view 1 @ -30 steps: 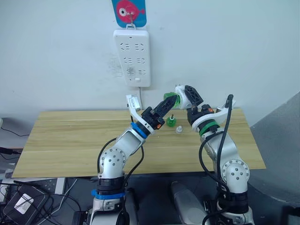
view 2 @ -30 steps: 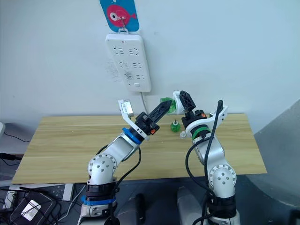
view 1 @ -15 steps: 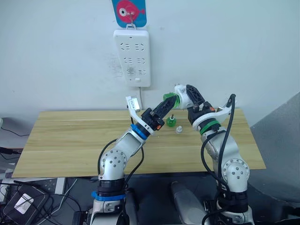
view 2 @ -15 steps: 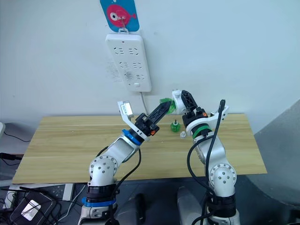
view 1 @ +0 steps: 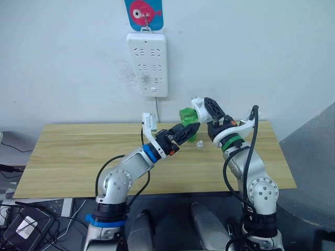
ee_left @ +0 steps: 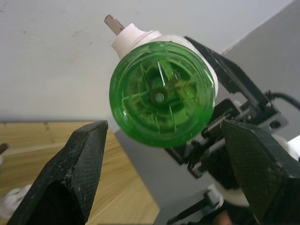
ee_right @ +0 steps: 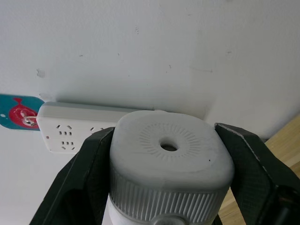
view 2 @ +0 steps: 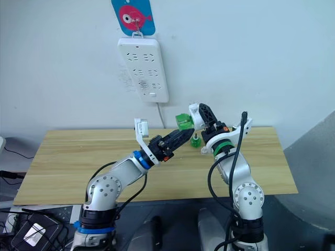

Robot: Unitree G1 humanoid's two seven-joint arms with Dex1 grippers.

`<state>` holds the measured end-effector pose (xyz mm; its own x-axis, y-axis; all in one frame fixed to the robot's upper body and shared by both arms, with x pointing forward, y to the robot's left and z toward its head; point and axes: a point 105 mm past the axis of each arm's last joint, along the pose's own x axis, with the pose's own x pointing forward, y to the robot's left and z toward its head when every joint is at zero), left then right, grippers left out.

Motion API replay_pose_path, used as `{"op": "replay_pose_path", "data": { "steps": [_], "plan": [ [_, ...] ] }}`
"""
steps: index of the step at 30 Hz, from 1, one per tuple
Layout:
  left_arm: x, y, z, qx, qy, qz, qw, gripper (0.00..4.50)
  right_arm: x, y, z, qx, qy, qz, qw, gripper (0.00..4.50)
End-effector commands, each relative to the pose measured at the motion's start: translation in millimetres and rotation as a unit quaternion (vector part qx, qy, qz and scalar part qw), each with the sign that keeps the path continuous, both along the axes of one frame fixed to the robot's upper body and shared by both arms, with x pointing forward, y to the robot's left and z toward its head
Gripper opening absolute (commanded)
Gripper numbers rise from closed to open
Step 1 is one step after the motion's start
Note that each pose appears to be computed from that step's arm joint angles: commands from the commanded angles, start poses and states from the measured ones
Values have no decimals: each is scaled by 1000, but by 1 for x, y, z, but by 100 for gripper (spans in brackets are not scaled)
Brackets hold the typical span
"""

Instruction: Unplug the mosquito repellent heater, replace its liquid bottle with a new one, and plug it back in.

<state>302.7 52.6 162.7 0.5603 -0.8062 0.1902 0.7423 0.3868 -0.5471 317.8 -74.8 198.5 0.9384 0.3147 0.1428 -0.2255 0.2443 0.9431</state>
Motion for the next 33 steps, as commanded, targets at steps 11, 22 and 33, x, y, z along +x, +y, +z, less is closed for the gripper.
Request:
{"op": "replay_pose_path", "data": {
  "steps": [11,22,33],
  "plan": [
    [3,90,11,196,-129,58,970,411,-11,-18,34,-428,-257,-32,866,305],
    [55,142,70,219,-195,133,947,411,-23,17,50,-534,-389,0,751,304],
    [92,124,81,223,-228,111,941,411,-22,24,44,-540,-389,13,746,304]
  ]
}}
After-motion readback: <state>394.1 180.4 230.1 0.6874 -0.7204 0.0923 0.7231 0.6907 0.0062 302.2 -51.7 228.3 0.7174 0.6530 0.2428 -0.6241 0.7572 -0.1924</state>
